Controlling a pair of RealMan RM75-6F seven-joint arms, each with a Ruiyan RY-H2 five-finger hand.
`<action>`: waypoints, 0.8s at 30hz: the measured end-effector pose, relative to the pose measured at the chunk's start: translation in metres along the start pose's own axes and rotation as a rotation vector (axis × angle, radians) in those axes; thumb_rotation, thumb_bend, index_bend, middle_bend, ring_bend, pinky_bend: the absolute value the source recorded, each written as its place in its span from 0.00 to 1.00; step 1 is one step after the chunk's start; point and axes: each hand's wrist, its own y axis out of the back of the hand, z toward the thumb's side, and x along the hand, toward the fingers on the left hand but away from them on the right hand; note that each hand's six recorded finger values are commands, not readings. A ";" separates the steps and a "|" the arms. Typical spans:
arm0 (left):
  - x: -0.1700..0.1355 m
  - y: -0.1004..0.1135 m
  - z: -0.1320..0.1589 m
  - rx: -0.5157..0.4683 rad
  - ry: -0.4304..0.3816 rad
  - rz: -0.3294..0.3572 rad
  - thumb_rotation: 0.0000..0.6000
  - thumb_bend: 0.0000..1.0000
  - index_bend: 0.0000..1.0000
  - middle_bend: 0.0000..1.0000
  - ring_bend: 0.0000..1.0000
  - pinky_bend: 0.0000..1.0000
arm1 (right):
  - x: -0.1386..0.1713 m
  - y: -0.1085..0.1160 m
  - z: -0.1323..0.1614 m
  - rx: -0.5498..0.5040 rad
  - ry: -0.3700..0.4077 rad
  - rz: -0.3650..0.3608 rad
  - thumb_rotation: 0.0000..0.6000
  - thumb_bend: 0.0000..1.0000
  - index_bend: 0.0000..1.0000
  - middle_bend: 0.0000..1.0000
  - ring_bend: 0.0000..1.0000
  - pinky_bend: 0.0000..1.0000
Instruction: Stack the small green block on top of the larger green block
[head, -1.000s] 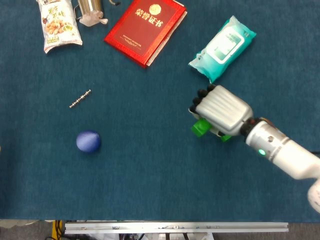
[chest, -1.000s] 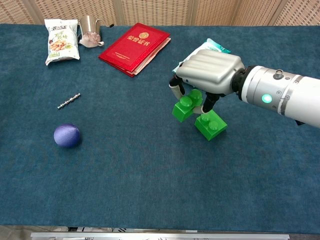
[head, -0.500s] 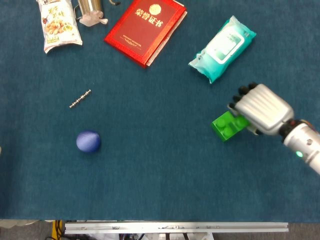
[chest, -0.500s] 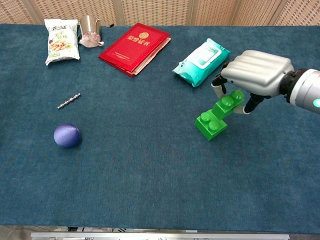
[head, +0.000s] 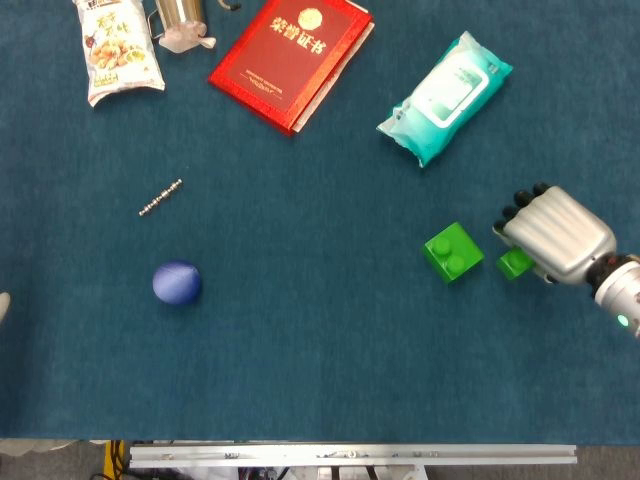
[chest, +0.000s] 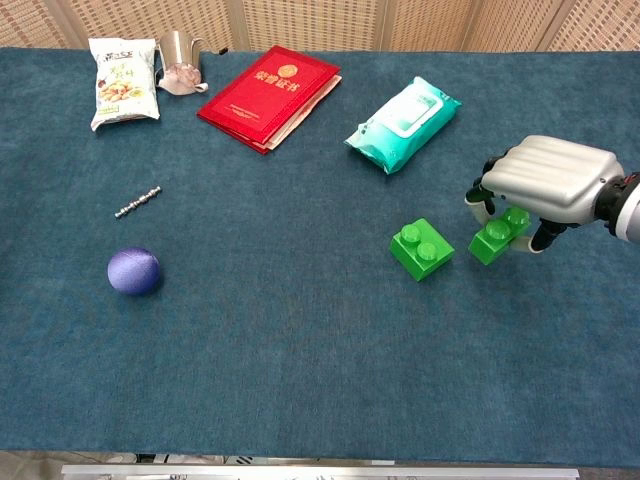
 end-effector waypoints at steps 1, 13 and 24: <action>0.000 0.000 0.000 -0.001 0.001 0.000 1.00 0.22 0.05 0.12 0.11 0.11 | -0.001 -0.002 0.001 0.005 0.002 0.004 1.00 0.24 0.58 0.47 0.30 0.35; -0.002 0.000 -0.004 -0.010 0.010 0.001 1.00 0.22 0.05 0.12 0.11 0.11 | -0.016 -0.015 0.011 0.063 -0.001 0.024 1.00 0.24 0.58 0.47 0.30 0.35; -0.005 0.002 -0.008 -0.014 0.018 0.011 1.00 0.22 0.05 0.12 0.11 0.11 | -0.044 -0.011 0.020 0.065 -0.028 -0.010 1.00 0.24 0.58 0.47 0.30 0.35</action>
